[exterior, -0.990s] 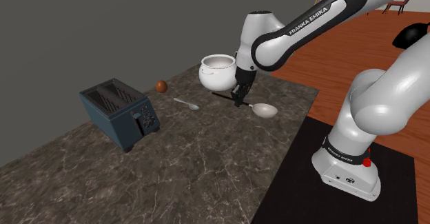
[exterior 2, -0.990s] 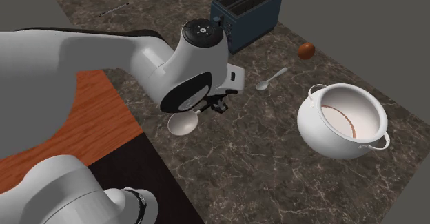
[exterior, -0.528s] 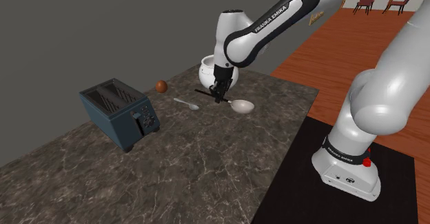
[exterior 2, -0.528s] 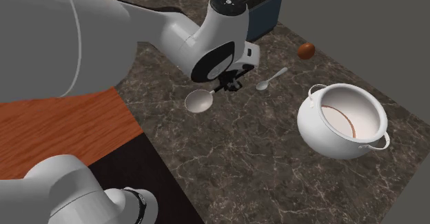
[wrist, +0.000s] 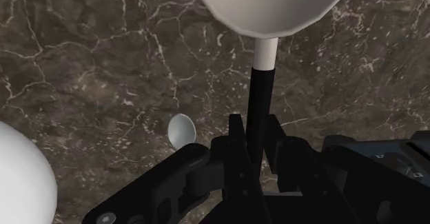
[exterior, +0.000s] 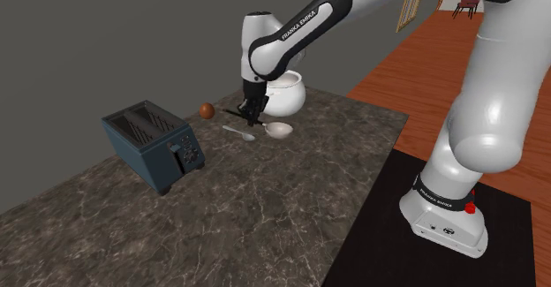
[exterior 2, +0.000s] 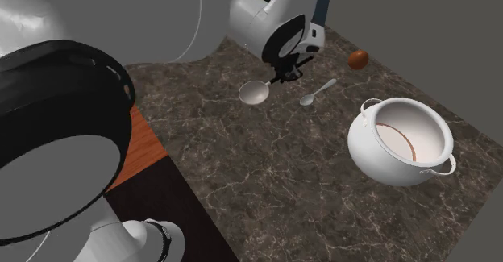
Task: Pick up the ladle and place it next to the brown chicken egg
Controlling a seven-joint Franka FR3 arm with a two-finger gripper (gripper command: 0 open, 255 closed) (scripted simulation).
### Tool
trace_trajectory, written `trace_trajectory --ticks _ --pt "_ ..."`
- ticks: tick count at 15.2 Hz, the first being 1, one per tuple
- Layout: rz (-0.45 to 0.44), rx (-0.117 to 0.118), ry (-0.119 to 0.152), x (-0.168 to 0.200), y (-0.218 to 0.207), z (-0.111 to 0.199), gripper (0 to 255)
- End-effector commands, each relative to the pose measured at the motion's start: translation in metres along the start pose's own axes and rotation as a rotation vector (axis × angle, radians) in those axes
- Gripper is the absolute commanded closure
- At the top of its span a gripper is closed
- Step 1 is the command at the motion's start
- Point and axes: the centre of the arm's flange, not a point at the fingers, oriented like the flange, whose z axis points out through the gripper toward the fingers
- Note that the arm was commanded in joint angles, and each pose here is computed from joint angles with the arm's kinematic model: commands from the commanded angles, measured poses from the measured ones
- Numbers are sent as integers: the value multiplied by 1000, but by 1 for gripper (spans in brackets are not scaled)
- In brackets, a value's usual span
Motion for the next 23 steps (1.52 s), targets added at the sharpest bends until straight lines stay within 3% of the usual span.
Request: trace_trajectory --ticks 1,15,23 --pt "0 0 0 24 -11 2 255" --pt "0 0 0 194 -69 27 255" --pt "0 0 0 190 -65 68 255"
